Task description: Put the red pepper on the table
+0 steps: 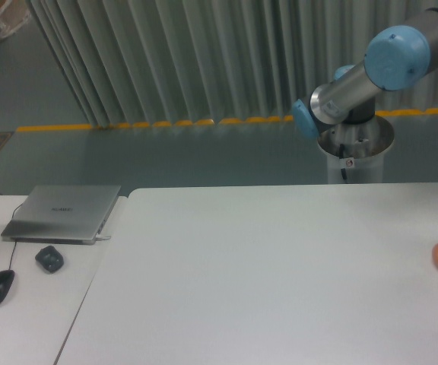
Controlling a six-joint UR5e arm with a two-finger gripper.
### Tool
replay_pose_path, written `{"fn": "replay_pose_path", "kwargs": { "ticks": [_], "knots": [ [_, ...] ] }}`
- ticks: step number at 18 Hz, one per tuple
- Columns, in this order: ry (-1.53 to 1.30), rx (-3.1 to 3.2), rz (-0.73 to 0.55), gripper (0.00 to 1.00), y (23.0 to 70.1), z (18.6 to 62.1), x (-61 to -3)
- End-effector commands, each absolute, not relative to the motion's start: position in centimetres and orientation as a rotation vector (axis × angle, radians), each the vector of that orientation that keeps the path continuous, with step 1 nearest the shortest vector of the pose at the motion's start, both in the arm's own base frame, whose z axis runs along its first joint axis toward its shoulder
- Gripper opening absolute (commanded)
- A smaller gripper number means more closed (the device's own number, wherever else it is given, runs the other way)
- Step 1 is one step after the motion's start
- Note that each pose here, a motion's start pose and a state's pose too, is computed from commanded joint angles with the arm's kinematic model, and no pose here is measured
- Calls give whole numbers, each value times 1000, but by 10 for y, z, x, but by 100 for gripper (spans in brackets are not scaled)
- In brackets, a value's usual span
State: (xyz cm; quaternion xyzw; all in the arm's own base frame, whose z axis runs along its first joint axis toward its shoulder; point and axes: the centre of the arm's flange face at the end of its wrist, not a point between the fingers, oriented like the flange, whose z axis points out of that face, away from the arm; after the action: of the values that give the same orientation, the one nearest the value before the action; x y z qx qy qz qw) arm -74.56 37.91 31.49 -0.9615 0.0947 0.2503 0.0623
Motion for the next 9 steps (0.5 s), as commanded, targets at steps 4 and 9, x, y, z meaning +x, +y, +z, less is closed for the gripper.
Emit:
{"fn": "replay_pose_path", "kwargs": {
  "ticks": [4,9],
  "knots": [
    [286,-2898,773,100,381,310,-750],
    [291,-2907,757,100,382,293,-756]
  ]
}}
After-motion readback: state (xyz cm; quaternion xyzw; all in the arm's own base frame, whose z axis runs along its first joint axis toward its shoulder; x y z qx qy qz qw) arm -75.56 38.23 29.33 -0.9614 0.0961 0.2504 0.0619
